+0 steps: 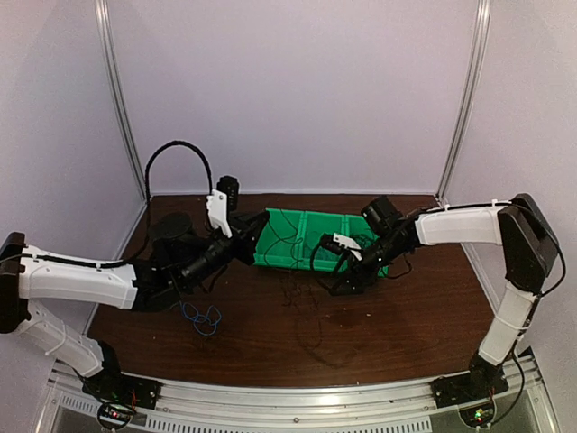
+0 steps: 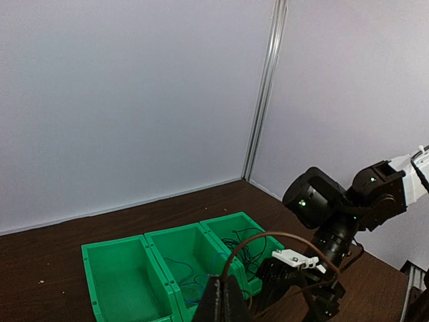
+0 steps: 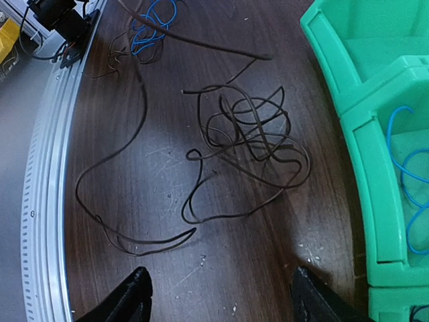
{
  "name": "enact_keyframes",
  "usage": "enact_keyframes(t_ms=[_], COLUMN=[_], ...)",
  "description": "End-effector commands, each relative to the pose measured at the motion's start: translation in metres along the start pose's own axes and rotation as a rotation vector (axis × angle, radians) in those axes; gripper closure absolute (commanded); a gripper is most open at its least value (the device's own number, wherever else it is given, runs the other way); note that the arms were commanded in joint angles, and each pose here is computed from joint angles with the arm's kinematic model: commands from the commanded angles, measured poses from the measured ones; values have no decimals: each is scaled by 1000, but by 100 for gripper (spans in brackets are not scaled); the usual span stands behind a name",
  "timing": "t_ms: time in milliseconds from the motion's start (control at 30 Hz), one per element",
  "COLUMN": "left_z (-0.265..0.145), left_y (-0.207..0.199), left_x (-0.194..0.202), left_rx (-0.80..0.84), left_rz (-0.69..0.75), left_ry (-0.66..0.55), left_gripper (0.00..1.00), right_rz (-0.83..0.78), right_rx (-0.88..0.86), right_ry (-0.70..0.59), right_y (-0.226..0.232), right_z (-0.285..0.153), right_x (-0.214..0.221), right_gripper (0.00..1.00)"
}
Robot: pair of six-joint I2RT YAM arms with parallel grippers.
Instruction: Untangle the cables
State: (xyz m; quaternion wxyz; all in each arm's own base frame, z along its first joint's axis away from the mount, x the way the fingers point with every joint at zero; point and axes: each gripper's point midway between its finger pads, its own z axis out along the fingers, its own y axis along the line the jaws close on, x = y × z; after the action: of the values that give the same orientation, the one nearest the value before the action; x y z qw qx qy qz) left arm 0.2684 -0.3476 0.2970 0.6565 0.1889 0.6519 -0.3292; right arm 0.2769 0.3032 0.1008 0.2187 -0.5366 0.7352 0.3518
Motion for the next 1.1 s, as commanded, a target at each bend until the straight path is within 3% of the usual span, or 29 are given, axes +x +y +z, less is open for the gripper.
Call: enact_keyframes(t_ms=[0, 167, 333, 433, 633, 767, 933, 1000, 1067], left_z=[-11, -20, -30, -33, -37, -38, -39, -40, -41], left_y=[10, 11, 16, 20, 24, 26, 28, 29, 31], left_x=[-17, -23, -25, -22, -19, -18, -20, -23, -27], left_rx=[-45, -45, -57, -72, -90, -101, -110, -115, -127], left_rz=[-31, -27, -18, -20, -23, -24, -26, -25, -22], left_ry=[-45, -39, -27, -20, -16, -13, -18, -25, -31], left_gripper=[100, 100, 100, 100, 100, 100, 100, 100, 100], right_rz=[-69, -80, -49, -43, -45, -37, -7, 19, 50], right_rx=[25, 41, 72, 29, -23, -62, -61, -65, -62], right_ry=[-16, -45, -53, -40, -8, -1, 17, 20, 28], right_y=[1, -6, -20, -14, -2, 5, 3, 0, -3], right_z=[25, 35, 46, 58, 85, 96, 111, 118, 126], right_x=[-24, -44, -48, -48, -45, -43, -36, -33, -29], right_gripper=[27, 34, 62, 73, 66, 48, 39, 37, 46])
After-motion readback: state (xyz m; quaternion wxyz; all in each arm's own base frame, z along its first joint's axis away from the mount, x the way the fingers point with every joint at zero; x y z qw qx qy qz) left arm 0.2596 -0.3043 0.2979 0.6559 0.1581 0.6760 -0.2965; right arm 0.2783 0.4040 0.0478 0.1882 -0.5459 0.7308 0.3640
